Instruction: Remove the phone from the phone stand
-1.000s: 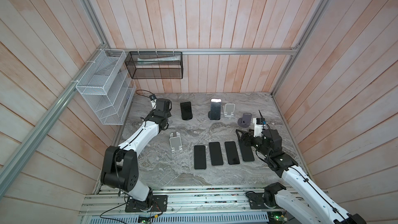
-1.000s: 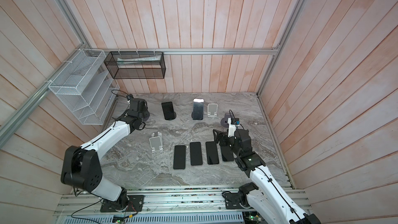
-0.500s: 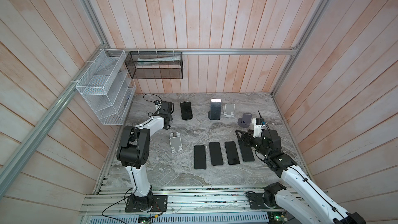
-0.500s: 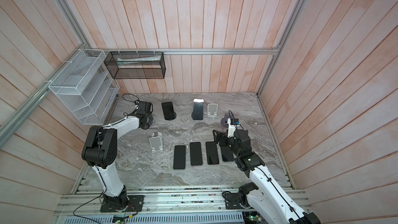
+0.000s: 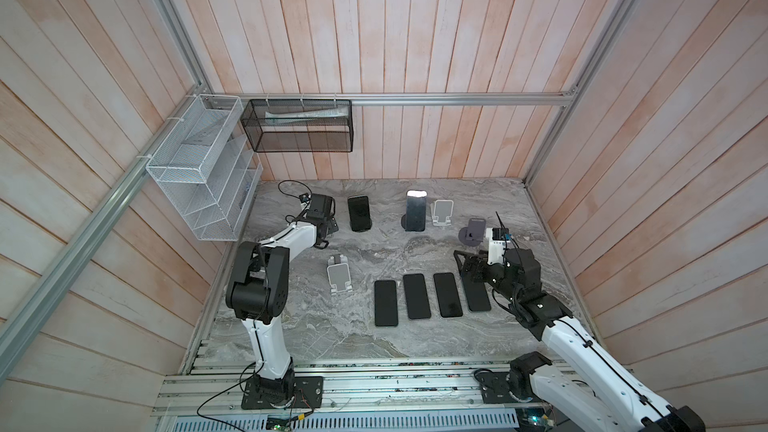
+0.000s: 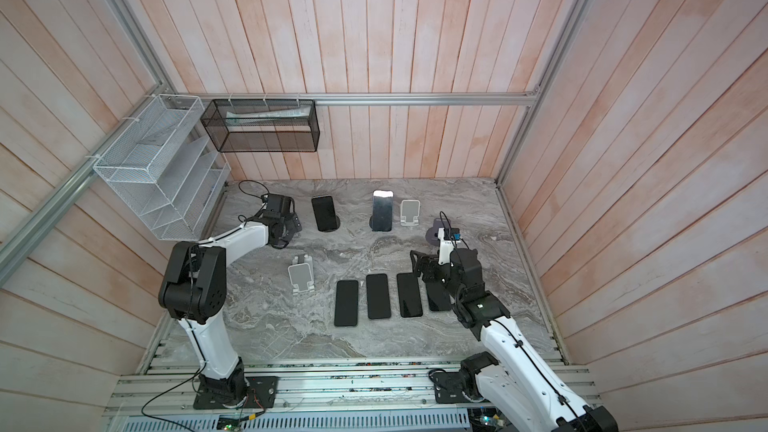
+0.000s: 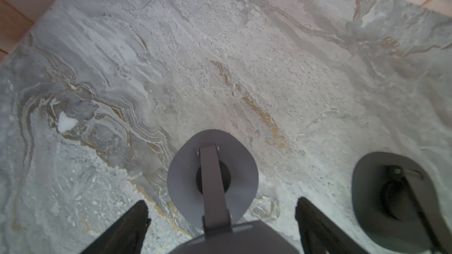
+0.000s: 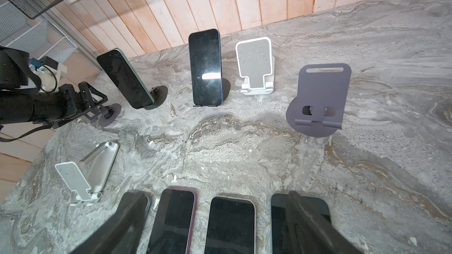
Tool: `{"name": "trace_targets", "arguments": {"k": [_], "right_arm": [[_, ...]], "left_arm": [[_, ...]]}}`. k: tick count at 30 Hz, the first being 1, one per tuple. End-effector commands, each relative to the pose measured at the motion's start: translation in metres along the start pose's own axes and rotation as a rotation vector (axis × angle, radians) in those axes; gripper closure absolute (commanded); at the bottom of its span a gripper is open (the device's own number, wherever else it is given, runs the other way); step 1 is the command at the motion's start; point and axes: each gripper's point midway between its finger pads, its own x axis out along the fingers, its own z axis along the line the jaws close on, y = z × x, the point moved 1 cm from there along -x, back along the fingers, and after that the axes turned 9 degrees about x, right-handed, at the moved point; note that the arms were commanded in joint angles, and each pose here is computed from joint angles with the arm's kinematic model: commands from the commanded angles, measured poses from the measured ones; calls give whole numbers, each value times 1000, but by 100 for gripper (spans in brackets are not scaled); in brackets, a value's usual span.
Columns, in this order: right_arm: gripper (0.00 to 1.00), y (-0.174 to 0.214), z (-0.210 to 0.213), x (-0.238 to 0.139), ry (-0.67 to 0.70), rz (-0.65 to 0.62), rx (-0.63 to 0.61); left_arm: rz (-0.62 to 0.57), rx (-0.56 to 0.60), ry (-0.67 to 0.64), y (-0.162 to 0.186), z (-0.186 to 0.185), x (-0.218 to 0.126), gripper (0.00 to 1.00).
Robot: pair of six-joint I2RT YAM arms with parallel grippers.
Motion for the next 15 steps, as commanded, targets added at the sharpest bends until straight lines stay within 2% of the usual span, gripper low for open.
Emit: {"name": "trace_targets", "arguments": {"k": [1, 8, 15], "right_arm": [[8, -10, 7, -5, 6, -8, 3], [5, -14, 8, -13, 23, 5, 14], [3, -20, 14, -21, 14, 12, 11]], "left_arm": [[-36, -15, 57, -18, 0, -30, 0], [10, -59, 102, -5, 6, -64, 0], [-45, -107, 162, 5, 17, -115, 0]]}}
